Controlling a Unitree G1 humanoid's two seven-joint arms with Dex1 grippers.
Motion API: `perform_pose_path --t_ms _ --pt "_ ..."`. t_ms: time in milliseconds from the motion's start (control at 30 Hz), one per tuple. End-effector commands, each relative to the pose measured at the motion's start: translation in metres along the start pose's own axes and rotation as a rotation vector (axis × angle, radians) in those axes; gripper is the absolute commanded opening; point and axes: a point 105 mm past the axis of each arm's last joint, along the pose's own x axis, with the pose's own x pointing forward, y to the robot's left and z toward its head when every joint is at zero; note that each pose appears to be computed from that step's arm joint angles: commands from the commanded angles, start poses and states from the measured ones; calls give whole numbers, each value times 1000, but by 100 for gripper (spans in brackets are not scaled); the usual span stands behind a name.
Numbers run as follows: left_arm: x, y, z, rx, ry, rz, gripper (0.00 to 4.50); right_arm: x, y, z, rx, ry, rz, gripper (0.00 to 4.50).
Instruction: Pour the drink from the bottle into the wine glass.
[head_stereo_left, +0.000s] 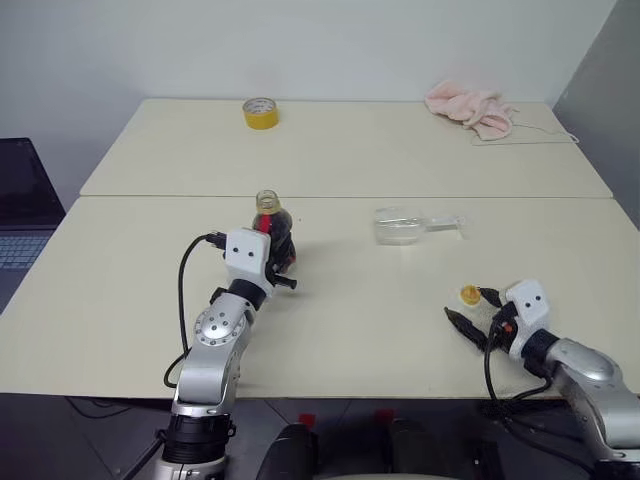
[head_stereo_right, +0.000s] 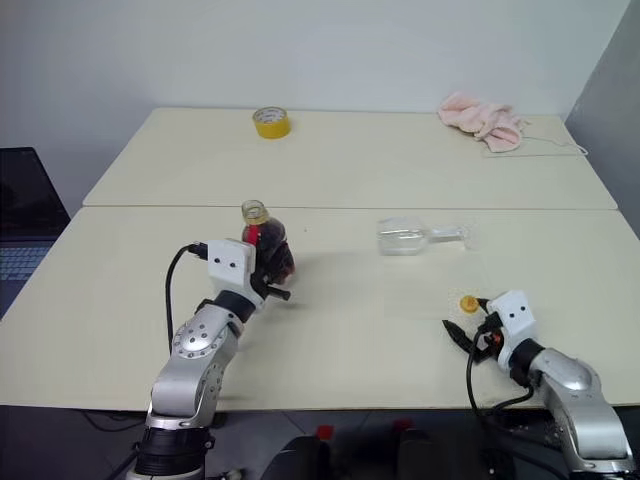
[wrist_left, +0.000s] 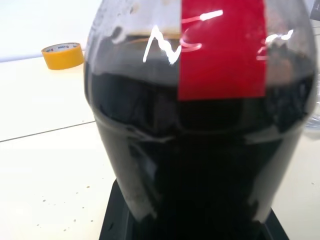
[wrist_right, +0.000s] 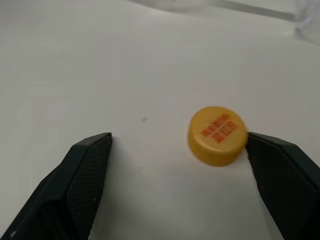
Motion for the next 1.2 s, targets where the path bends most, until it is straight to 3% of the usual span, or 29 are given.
perform_pose_path --t_ms 33,133,300,500,1200 --pt "7 13 23 -4 -106 46 74 10 18 63 -135 -209 65 450" --pt "12 24 24 -15 -117 69 74 20 41 98 -155 -312 144 450" --pt "22 49 25 -41 -132 121 74 37 85 132 -144 -349 324 450" --pt "31 70 18 -51 -134 179 74 55 103 159 -122 -375 391 450" --pt "47 98 -12 -50 -87 289 74 67 132 178 -112 -421 479 450"
